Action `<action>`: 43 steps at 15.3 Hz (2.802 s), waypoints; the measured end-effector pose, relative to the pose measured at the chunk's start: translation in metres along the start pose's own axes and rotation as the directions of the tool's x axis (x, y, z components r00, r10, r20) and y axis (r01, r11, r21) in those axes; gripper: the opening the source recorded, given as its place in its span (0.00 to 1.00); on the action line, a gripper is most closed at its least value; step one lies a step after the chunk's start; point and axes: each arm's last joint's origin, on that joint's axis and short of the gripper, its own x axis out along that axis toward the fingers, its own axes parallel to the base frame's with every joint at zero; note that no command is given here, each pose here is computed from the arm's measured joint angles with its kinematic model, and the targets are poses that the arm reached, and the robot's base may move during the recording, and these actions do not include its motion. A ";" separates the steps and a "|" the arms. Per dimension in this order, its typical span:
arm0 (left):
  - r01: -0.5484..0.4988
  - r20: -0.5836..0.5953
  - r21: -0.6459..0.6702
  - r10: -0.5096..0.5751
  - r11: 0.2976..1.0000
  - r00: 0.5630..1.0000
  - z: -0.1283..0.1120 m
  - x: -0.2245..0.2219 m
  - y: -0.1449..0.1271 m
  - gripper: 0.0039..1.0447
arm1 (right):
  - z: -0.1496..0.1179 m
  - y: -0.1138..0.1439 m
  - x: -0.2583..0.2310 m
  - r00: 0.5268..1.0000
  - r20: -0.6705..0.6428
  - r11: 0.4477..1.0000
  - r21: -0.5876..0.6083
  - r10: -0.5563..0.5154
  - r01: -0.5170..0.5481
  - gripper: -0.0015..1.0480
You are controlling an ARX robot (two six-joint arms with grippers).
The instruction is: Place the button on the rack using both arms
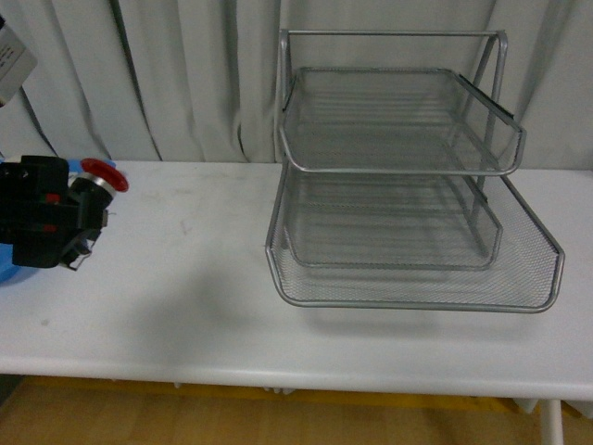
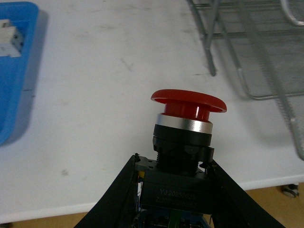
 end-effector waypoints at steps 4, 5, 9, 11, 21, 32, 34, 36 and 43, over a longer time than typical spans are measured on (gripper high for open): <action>0.082 0.077 0.043 -0.085 0.996 0.993 0.043 0.006 -0.037 0.34 | 0.000 0.000 0.000 1.000 0.000 1.000 0.000 0.002 -0.002 0.94; 0.142 0.083 0.079 -0.149 0.987 0.985 0.055 0.013 -0.061 0.34 | 0.000 0.000 0.000 1.000 0.000 1.000 0.000 0.002 -0.002 0.94; 0.296 0.012 0.164 -0.302 0.941 0.953 0.074 0.051 -0.128 0.34 | 0.000 0.000 0.000 1.000 0.000 1.000 0.000 0.001 -0.001 0.94; 0.342 -0.013 0.192 -0.346 0.920 0.938 0.080 0.062 -0.152 0.34 | 0.000 0.000 0.000 1.000 0.000 1.000 0.000 0.001 -0.001 0.94; 0.405 -0.182 0.335 -0.363 0.851 0.914 0.059 0.106 -0.210 0.34 | 0.000 0.000 0.000 1.000 0.000 1.000 0.000 0.001 -0.001 0.94; 0.358 -0.135 0.322 -0.332 0.876 0.934 0.079 0.122 -0.210 0.94 | 0.000 0.000 0.000 1.000 0.000 1.000 0.000 0.001 -0.001 0.94; 0.368 -0.061 0.321 -0.369 0.872 0.927 0.090 0.086 -0.201 0.94 | 0.000 0.000 0.000 1.000 0.000 1.000 0.000 0.001 -0.001 0.94; 0.389 0.005 0.340 -0.415 0.856 0.910 0.085 0.044 -0.194 0.94 | 0.000 0.000 0.000 1.000 0.001 1.000 0.000 0.001 -0.001 0.94; -0.067 0.517 0.040 0.037 0.997 0.855 0.051 -0.061 -0.095 0.73 | 0.000 0.000 0.000 1.000 0.002 1.000 0.000 0.000 0.000 0.94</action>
